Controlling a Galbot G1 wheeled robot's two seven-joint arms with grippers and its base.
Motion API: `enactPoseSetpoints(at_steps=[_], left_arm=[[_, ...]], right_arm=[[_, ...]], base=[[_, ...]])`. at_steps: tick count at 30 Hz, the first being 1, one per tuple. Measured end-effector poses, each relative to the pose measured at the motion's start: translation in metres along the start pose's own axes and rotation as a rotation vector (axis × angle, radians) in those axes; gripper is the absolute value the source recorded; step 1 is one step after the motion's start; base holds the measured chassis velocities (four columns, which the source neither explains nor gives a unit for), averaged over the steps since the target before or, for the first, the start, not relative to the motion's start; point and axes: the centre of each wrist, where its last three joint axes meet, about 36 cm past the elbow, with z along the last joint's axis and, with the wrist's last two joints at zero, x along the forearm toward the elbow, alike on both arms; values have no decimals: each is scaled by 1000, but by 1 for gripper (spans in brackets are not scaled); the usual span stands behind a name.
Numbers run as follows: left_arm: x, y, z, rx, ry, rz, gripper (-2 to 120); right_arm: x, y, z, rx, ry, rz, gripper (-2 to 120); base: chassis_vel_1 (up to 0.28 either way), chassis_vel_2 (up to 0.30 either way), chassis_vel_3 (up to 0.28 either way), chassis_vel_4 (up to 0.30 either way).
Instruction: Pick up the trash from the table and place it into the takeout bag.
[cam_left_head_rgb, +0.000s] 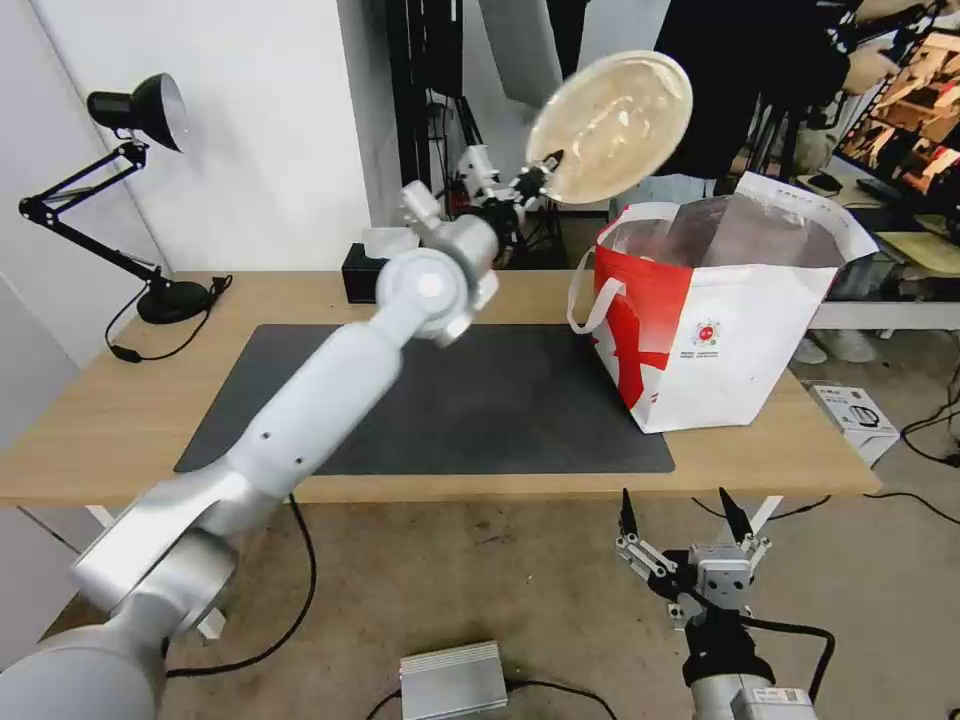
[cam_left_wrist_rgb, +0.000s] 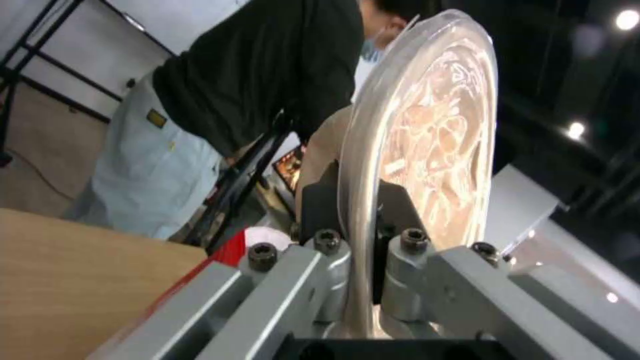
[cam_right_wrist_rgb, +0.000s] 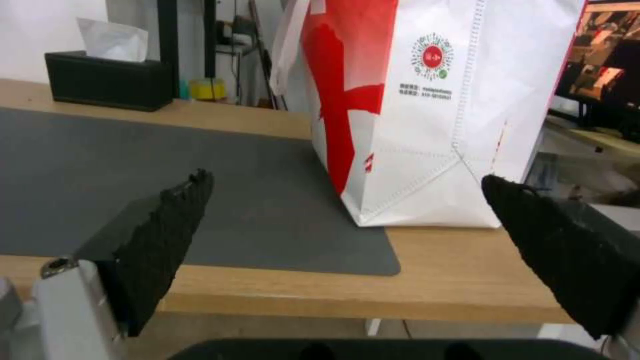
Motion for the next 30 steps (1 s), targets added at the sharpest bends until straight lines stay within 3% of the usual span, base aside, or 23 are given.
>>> enactPoseSetpoints(at_steps=[18,21,30], left_arm=[[-56,17,37,-220,80,-62,1],[-63,27,50,-300,106,-69,1],[-67,30,62,-352,150,-66,1]], right_arm=[[0,0,0,0,0,0,100],[0,0,0,0,0,0,100],[0,0,0,0,0,0,100]], base=[[0,0,0,0],[0,0,0,0],[0,0,0,0]])
